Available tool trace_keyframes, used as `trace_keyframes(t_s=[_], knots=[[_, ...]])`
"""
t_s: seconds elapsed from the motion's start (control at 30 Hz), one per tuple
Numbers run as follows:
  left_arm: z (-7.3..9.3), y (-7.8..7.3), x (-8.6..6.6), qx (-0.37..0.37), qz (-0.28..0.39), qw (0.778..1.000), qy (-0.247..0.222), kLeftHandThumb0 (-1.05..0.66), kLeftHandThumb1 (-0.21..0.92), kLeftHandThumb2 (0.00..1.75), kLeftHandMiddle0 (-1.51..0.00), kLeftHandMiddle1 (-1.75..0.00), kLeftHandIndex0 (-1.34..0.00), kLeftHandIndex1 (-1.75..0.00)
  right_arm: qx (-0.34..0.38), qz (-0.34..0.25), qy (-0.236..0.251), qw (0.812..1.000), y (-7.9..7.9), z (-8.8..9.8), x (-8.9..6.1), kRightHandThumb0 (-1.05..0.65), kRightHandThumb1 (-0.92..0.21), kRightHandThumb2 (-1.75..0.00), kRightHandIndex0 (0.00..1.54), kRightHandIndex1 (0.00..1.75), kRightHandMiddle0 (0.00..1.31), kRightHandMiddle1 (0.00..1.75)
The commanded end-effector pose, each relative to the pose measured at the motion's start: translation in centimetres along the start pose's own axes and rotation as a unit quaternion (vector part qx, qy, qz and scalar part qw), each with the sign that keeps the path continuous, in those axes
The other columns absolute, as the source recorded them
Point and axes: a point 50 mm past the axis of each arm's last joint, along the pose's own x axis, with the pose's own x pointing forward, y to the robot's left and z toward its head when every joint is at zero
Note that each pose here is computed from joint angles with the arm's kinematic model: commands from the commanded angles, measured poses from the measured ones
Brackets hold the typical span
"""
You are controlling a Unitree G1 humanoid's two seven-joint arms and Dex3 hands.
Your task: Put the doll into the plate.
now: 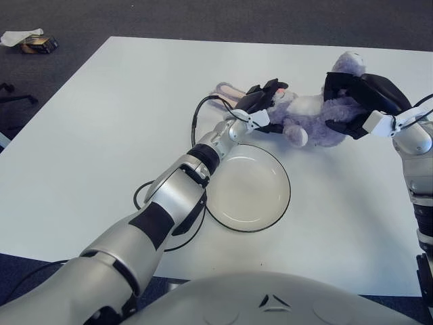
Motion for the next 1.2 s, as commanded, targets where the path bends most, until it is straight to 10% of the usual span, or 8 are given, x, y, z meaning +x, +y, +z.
trace_keyframes(t_s=[0.0,0.1,0.23,0.37,0.67,1.17], knots=[[2.3,-0.1,1.0,0.0,-0.003,0.999,-0.04,-0.95,0.81,0.21,0.0,-0.96,0.0,-0.89,0.002,0.002,-0.022,1.0,-0.1,0.1,-0.2,-0.53,-0.21,-1.44,1.38,1.75,0.7,1.75],[2.3,-0.1,1.0,0.004,-0.004,0.999,-0.042,-0.89,0.76,0.25,-0.03,-1.08,0.0,-1.05,0.002,-0.002,-0.03,1.0,-0.1,0.0,-0.2,-0.53,-0.21,-1.45,1.38,1.75,0.71,1.75],[2.4,-0.3,1.0,0.009,-0.011,0.999,-0.044,-0.65,0.44,0.76,-0.15,-1.36,-0.01,-1.52,0.009,-0.004,-0.037,0.999,-0.1,0.0,-0.3,-0.53,-0.21,-1.45,1.38,1.75,0.71,1.75],[2.3,-0.6,1.1,0.02,-0.02,0.999,-0.038,-0.18,0.41,1.01,-0.44,-1.45,-0.33,-1.7,0.018,-0.005,-0.043,0.999,-0.2,0.0,-0.4,-0.52,-0.23,-1.43,1.39,1.75,0.69,1.75],[1.7,-1.3,0.8,0.017,-0.023,0.999,-0.022,0.0,0.11,1.43,-0.81,-1.39,-0.65,-1.74,0.063,-0.007,-0.062,0.996,-0.4,0.0,-0.6,-0.52,-0.23,-1.42,1.39,1.75,0.69,1.75],[1.4,-1.5,0.4,0.061,0.006,0.997,-0.038,0.0,-0.05,1.62,-0.98,-1.43,-0.69,-1.75,0.143,-0.008,-0.087,0.986,-0.8,-0.2,-0.8,-0.55,-0.18,-1.49,1.35,1.75,0.74,1.75]])
